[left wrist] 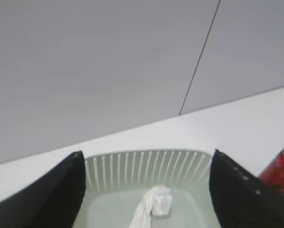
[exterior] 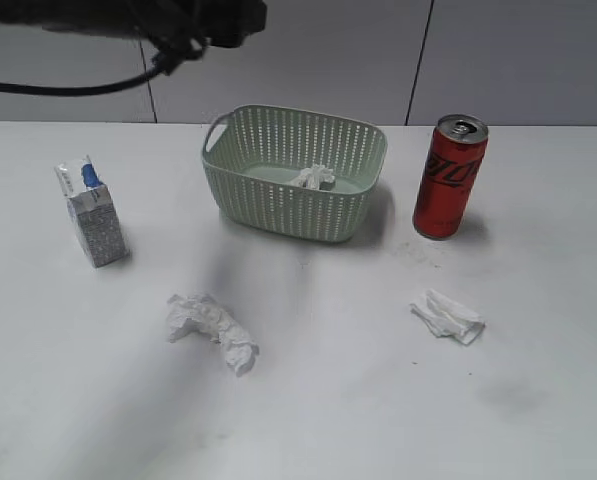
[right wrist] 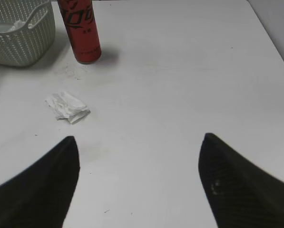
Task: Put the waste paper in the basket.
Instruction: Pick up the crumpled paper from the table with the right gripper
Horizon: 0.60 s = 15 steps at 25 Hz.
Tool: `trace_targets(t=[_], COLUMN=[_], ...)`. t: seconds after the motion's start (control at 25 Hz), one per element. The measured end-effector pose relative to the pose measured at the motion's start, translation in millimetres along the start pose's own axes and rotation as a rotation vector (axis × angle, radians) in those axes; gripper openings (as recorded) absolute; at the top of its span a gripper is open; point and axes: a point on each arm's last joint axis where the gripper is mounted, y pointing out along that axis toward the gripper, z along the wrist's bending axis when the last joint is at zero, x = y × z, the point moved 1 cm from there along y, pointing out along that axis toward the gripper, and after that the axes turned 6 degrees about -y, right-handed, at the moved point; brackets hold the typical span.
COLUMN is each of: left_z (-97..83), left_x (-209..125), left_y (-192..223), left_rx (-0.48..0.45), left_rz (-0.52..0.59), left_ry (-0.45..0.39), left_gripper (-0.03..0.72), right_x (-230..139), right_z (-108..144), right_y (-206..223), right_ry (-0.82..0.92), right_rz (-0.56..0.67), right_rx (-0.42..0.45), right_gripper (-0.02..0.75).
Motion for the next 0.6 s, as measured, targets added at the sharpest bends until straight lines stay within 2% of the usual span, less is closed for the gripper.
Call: trace_targets(t=[0.16, 0.4, 0.6], left_z=[12.3, 30.6, 51.1], left_x=[9.1, 12.2, 5.7], left_y=[-43.2, -107.3, -157.7], left_rx=[0.001, 0.034, 0.123], left_rz=[0.149, 0.344, 0.514], left_ry=[-0.018, -0.025, -0.022], left_gripper=[0.592, 0.592, 0.592], right_x=[1.2, 26.7, 43.8], right_z=[1.7, 6.5, 2.8], right_y=[-0.4, 0.1, 25.0], right_ry=[0.013, 0.11, 0.127], right_rz=[-0.01, -0.156, -0.042], right_rx=[0.017, 0.087, 0.106], right_gripper=[0.589, 0.589, 0.589])
